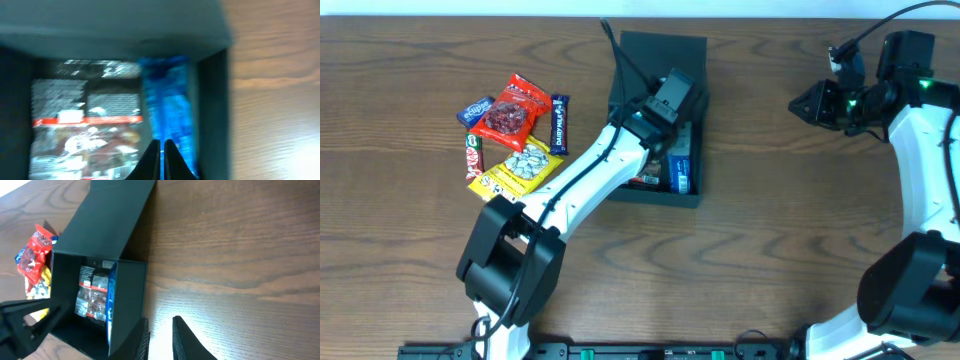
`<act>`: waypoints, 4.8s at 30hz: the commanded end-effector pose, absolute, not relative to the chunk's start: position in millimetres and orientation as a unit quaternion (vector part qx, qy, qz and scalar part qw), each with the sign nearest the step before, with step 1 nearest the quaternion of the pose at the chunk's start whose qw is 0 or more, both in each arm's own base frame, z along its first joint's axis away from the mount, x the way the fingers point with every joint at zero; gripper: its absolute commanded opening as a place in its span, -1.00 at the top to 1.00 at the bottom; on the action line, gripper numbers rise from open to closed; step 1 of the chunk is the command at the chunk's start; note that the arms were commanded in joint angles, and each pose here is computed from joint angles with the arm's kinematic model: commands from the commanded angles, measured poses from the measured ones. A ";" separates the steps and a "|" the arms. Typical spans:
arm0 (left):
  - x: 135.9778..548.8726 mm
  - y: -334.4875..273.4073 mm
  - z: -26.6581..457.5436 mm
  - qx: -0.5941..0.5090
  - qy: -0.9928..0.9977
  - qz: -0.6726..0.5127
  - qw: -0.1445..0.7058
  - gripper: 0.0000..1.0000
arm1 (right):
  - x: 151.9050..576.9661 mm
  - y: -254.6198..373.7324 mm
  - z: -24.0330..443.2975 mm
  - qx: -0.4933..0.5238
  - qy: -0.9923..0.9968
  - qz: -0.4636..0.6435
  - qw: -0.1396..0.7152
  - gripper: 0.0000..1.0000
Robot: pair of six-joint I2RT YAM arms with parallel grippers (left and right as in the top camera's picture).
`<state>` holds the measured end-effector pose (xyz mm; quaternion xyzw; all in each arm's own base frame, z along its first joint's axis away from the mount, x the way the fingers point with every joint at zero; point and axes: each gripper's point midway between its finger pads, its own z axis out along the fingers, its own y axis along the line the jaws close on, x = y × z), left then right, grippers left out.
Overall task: Pack container
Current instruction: 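Lower the blue Oreo pack into the black box with the left gripper, then move the left gripper to the snacks and grasp the Cadbury Dairy Milk bar, then place the Dairy Milk bar into the black box with the left gripper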
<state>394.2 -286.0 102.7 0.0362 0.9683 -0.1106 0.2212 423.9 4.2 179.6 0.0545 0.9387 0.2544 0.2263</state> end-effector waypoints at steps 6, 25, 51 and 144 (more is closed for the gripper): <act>387.3 -295.0 43.4 0.092 0.971 -0.132 0.175 0.89 | 423.8 5.2 183.4 0.041 0.939 0.250 0.232 0.67; 383.8 -314.3 19.2 0.180 0.957 -0.161 0.162 0.89 | 420.4 6.0 181.9 0.040 0.941 0.251 0.225 0.68; 458.1 -105.3 167.3 -0.032 0.956 0.023 0.291 0.85 | 420.7 5.9 182.0 0.040 0.941 0.251 0.226 0.68; 487.4 -70.9 48.4 0.007 0.987 -0.005 0.163 0.57 | 426.6 4.7 184.8 0.042 0.938 0.250 0.239 0.60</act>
